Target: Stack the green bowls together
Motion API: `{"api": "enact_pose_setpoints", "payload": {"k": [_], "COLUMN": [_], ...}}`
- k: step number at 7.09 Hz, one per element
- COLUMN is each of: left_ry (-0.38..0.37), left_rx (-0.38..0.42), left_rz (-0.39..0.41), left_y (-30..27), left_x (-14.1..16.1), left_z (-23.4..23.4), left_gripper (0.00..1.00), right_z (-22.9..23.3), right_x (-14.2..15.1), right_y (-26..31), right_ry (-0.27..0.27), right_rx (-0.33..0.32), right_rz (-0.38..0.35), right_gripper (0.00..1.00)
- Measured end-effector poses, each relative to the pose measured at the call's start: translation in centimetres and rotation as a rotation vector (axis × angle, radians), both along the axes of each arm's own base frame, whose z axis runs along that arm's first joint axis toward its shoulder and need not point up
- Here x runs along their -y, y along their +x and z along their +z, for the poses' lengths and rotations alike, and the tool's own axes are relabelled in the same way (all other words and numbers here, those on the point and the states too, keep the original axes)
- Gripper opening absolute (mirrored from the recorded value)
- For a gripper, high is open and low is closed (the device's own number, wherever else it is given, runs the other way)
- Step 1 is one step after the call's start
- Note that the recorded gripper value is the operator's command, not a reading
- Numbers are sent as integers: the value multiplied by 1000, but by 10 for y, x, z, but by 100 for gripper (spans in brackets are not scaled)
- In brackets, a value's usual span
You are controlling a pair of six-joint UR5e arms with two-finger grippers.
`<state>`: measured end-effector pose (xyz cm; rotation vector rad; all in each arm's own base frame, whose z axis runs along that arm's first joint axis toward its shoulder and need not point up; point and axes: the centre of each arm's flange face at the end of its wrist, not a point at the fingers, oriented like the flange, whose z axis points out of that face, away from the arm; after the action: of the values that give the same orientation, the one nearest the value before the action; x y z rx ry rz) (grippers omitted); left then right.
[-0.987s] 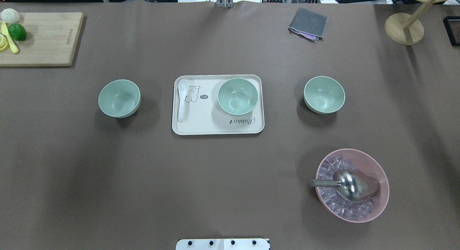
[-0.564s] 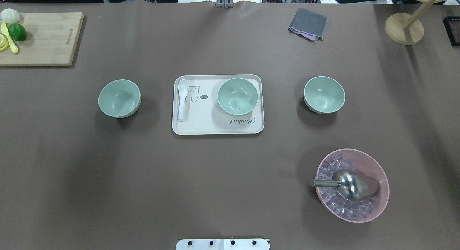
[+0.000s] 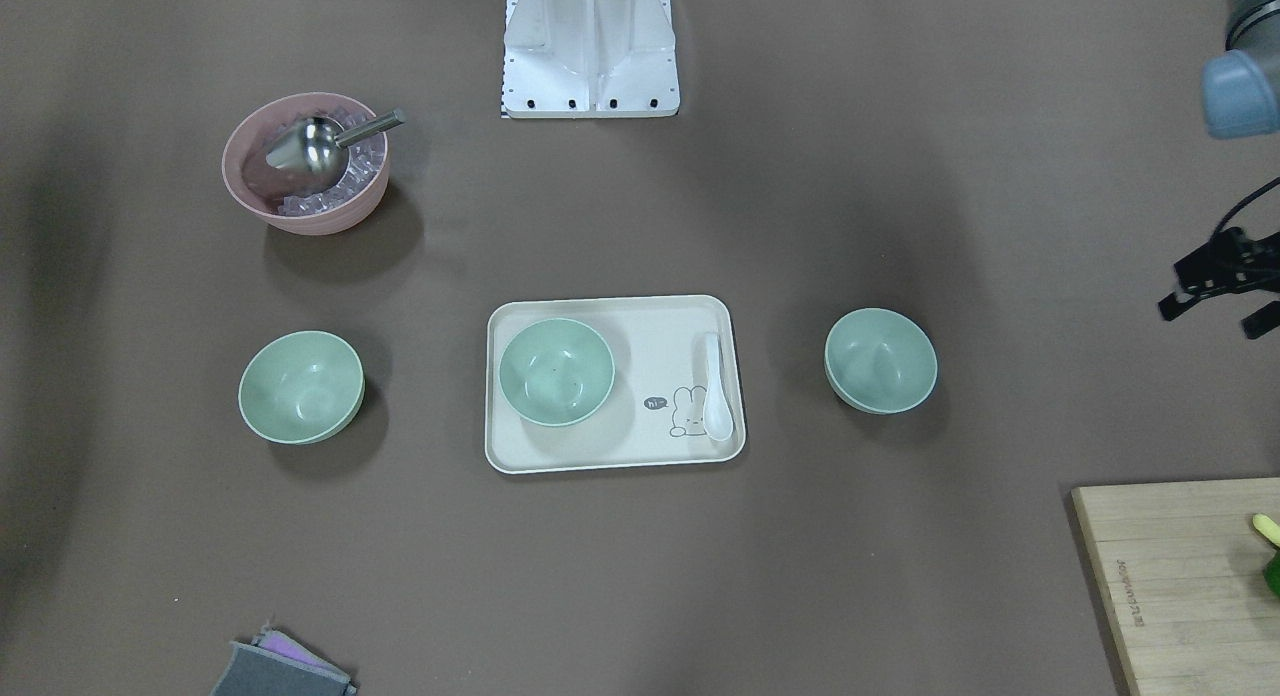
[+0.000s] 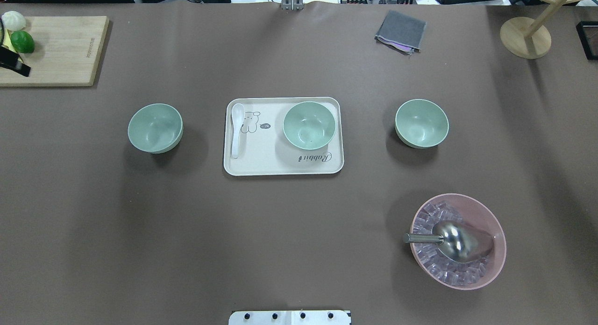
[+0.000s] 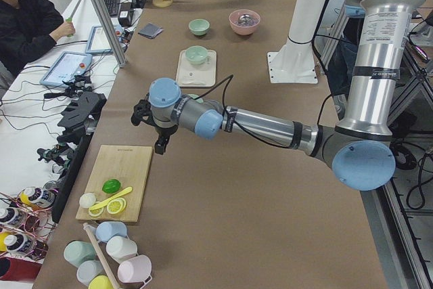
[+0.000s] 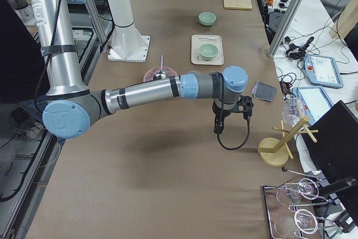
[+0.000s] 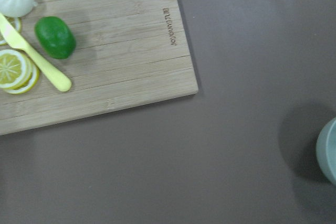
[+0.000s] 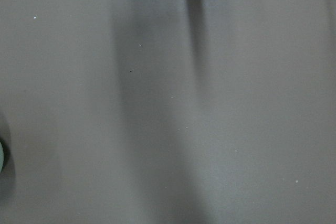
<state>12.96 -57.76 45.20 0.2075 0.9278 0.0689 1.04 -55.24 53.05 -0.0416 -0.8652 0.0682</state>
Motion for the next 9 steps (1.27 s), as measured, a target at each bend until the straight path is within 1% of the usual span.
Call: {"api": "enact_pose_setpoints", "payload": {"k": [1, 2, 3, 4, 5, 6, 7, 8, 9], "left_ry": [-21, -31, -47, -57, -63, -68, -70, -70, -69], "left_rx": [24, 50, 69, 78, 82, 86, 88, 89, 91], "left_rz": [-14, -17, -13, -4, 9, 18, 23, 28, 36], "left_y": [65, 119, 161, 187, 203, 213, 218, 221, 224], "left_x": [-2, -12, -20, -24, -27, -28, -28, -29, -29], "left_z": [-21, -31, -32, -28, -18, -8, -3, -1, 1], "left_gripper": [98, 98, 98, 97, 88, 51, 28, 0, 0], "right_z": [-7, -11, -13, -15, -16, -17, -21, -24, -28], "right_x": [3, 5, 7, 8, 8, 9, 11, 12, 14], "right_y": [-10, -17, -24, -29, -32, -36, -43, -50, -57], "right_ry": [0, 3, 7, 17, 24, 23, 19, 19, 20], "right_rx": [-1, -5, -11, -17, -20, -20, -19, -17, -15], "right_rz": [-5, -10, -19, -25, -29, -29, -27, -27, -29], "right_gripper": [100, 100, 100, 100, 100, 100, 100, 100, 100]}}
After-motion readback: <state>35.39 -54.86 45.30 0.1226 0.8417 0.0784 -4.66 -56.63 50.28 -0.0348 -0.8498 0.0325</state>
